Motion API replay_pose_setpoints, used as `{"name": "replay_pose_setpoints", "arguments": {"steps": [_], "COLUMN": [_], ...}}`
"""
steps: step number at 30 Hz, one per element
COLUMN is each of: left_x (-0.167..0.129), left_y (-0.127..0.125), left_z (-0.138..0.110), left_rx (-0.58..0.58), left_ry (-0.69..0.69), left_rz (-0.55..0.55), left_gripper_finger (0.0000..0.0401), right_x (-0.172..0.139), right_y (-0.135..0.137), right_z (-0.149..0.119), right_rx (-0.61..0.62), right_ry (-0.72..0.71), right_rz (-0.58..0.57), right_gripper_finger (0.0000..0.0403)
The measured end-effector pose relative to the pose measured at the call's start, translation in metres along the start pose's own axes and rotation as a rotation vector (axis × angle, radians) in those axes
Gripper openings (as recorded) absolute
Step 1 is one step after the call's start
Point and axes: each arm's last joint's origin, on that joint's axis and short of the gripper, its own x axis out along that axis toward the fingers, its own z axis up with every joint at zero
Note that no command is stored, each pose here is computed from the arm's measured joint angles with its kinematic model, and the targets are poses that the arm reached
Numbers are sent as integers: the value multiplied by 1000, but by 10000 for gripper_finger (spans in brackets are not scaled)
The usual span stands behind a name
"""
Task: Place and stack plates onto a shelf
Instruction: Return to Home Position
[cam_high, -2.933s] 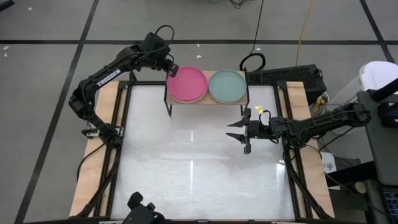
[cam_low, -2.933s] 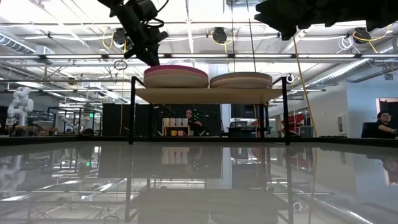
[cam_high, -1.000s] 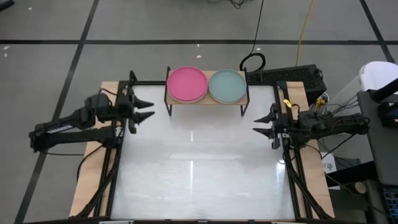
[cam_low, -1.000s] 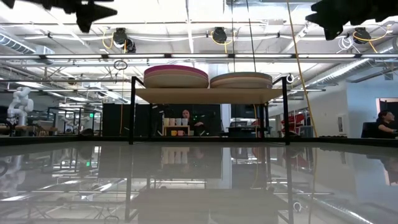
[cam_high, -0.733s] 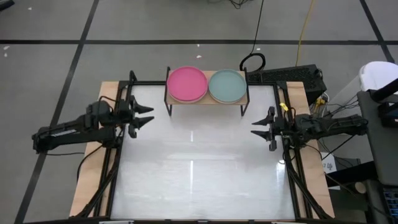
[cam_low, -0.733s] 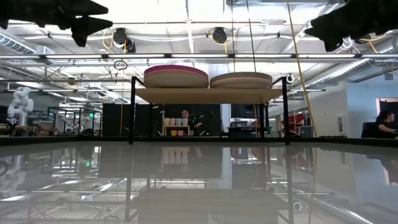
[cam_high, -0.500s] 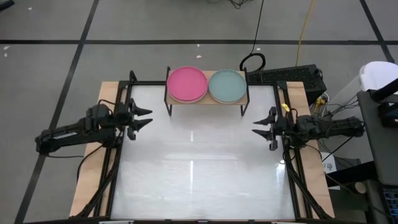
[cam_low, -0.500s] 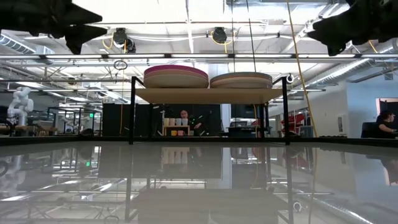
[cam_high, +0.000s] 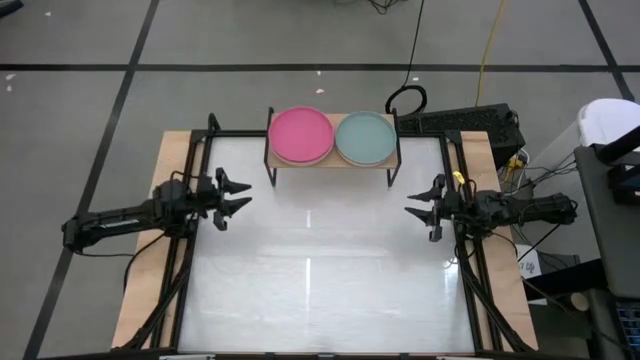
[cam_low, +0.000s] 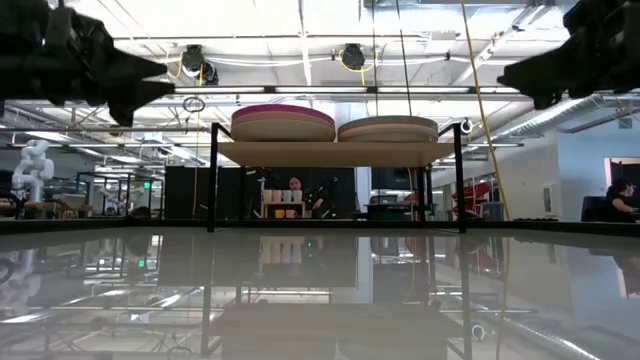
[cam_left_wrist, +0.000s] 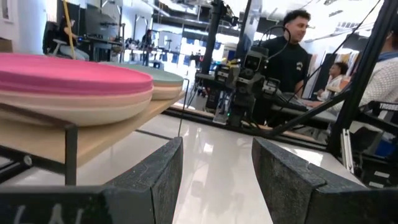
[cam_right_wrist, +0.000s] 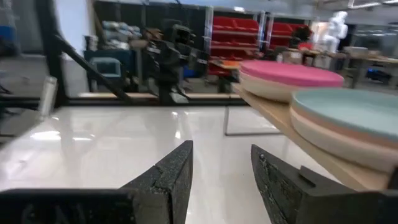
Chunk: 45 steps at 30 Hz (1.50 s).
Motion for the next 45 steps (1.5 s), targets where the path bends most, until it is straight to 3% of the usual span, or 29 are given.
{"name": "replay_pose_setpoints", "arguments": {"steps": [7, 12, 26, 34, 39, 45], "left_x": [0, 0, 0, 0, 0, -2], "left_y": [2, 2, 2, 2, -1, -5], "left_z": [-6, -6, -7, -5, 11, 28], "left_rx": [7, 31, 84, -55, -56, 37], "left_ry": [19, 20, 27, 18, 45, 32], "left_rz": [17, 17, 36, 37, 43, 38], "left_gripper_finger": [197, 197, 197, 197, 197, 197], "right_x": [5, 5, 5, 5, 4, 4], "right_y": [2, 2, 2, 2, 1, 1], "right_z": [-16, -9, -9, -8, -2, 0], "right_rx": [-4, -11, -24, 1, 23, 30], "right_ry": [13, -85, -86, -99, -155, -180], "right_rz": [-12, -14, -15, -15, -17, -18], "right_gripper_finger": [144, 144, 144, 144, 144, 144]}}
